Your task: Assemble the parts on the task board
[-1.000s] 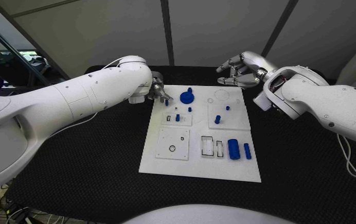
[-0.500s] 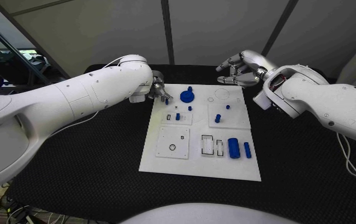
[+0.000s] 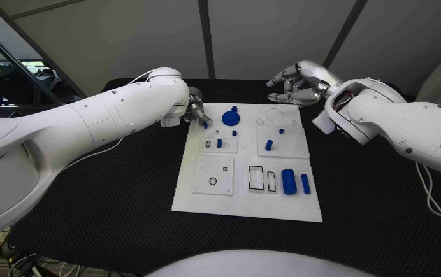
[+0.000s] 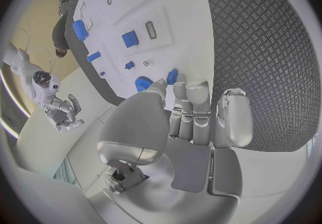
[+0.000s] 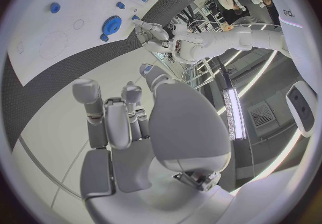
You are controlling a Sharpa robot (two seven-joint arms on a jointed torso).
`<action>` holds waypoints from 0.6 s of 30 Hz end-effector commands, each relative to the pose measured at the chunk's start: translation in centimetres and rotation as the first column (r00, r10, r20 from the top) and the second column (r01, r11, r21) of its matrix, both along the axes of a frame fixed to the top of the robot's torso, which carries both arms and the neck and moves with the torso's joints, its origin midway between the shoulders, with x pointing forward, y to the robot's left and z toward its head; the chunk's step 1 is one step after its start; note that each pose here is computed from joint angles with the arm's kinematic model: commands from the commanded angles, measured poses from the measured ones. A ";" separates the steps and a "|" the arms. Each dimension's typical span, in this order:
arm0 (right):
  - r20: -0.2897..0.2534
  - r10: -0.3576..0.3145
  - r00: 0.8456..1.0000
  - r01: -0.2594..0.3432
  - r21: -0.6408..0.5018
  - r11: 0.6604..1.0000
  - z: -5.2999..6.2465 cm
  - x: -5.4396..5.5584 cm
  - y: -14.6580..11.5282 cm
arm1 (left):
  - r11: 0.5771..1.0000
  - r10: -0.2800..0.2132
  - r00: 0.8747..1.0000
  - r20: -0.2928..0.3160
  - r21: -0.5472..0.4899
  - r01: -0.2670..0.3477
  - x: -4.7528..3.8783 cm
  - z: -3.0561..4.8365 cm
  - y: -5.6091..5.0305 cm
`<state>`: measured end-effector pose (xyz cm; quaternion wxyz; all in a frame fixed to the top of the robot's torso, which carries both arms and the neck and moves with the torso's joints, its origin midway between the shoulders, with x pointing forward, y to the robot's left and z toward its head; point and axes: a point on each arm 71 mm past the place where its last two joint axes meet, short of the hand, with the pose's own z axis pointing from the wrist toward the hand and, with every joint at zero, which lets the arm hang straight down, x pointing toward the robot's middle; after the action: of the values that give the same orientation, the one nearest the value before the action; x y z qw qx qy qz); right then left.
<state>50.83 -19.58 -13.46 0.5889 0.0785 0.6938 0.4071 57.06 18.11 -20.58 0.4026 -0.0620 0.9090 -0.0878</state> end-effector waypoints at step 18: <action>-0.002 0.007 1.000 -0.007 -0.005 1.000 0.1 0.0 0.0 | 0.995 0.036 0.999 -0.011 -0.093 -0.037 -0.29 -0.06 0.2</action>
<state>50.85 -19.63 -13.49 0.5883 0.0786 0.6947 0.4063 56.78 18.42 -20.81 0.3955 -0.0779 0.9095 -0.1015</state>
